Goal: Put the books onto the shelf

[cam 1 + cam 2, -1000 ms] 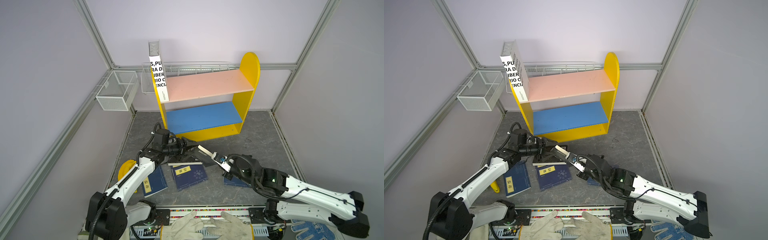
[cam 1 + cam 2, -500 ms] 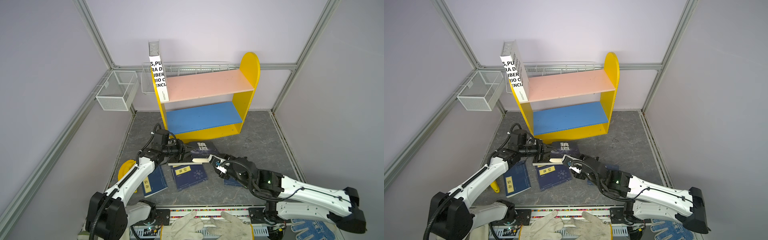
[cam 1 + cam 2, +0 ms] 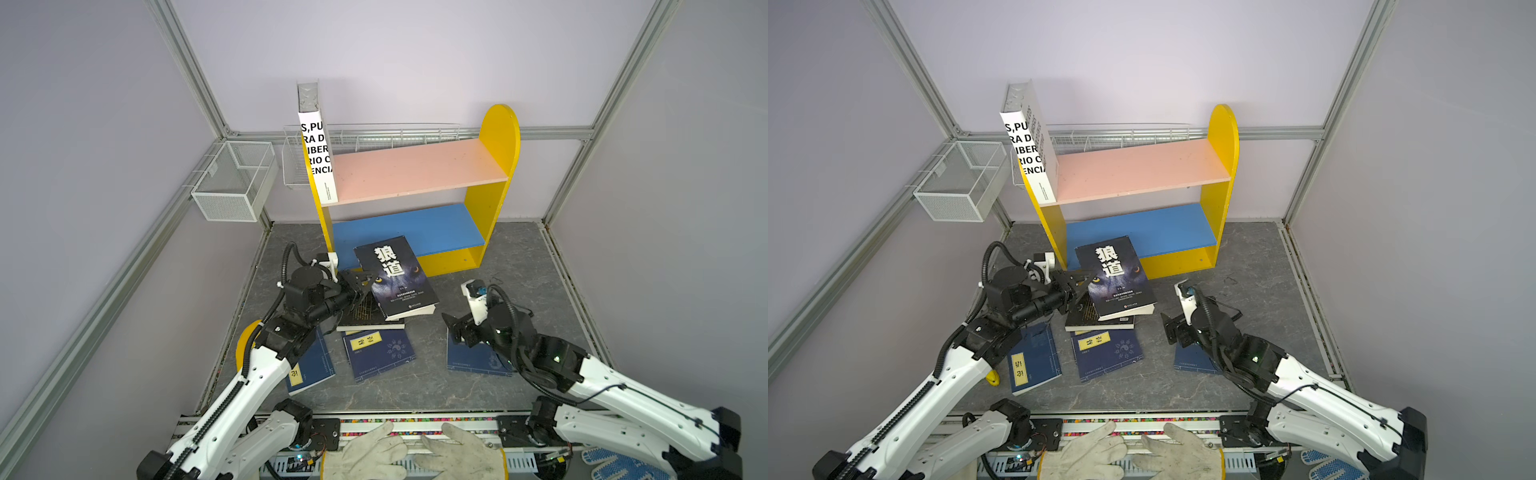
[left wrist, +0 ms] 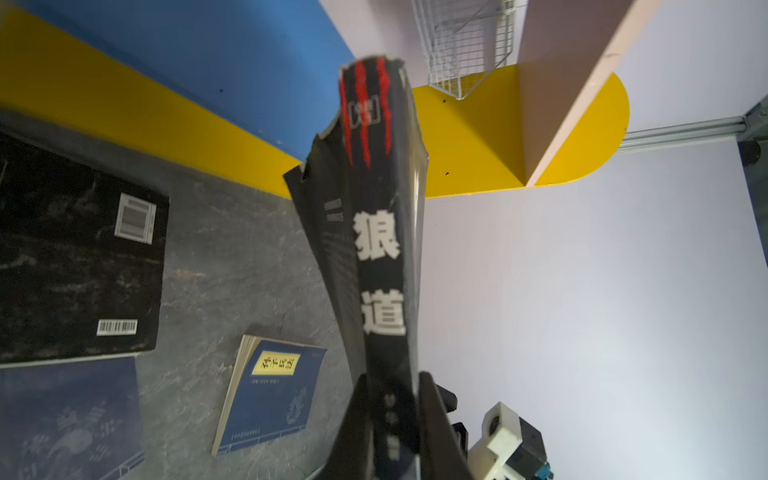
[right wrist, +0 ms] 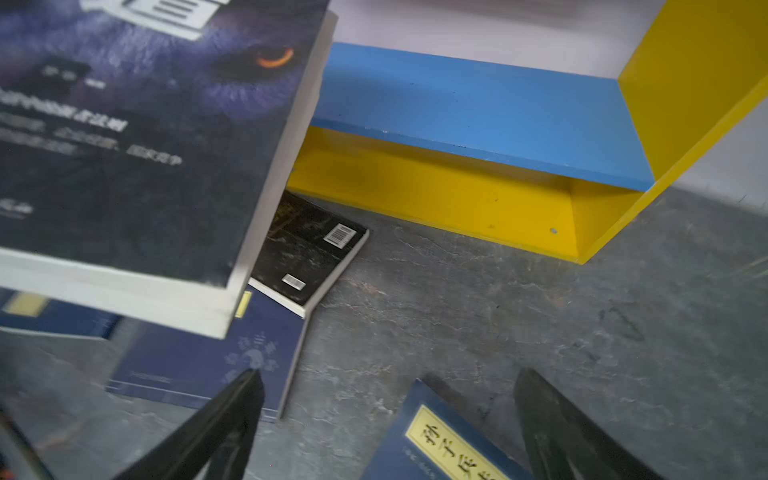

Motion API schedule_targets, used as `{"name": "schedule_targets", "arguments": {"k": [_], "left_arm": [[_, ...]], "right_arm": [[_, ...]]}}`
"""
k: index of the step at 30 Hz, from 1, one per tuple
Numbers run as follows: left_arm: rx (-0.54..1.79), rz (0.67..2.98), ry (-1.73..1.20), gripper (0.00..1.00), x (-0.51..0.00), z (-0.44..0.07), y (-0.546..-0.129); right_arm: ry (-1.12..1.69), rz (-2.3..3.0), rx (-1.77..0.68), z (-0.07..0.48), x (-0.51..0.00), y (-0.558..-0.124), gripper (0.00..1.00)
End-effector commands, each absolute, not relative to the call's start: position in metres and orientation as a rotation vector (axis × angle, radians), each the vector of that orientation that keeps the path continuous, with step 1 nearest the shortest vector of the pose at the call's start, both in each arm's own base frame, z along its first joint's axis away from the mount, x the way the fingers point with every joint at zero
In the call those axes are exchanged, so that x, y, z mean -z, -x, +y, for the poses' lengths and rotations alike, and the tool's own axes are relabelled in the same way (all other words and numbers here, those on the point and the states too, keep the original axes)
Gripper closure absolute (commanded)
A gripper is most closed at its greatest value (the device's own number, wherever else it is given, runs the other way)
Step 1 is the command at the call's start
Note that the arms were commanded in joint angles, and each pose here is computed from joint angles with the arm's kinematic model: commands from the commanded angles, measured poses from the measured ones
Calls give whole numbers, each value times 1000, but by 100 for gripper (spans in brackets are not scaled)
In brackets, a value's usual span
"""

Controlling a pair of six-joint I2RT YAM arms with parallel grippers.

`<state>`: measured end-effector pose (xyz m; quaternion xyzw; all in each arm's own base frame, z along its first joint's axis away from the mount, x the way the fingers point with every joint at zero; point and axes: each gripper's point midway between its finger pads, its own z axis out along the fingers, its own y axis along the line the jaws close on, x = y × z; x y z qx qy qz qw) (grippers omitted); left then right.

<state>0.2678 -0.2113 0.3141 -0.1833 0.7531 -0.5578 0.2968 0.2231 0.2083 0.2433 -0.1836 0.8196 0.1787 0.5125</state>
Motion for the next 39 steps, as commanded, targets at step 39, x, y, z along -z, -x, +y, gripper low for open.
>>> {"name": "schedule_targets", "arguments": {"k": [39], "left_arm": [[1371, 1422, 521, 100, -356, -180, -285]], "right_arm": [[-80, 1460, -2037, 381, -308, -286, 28]]}}
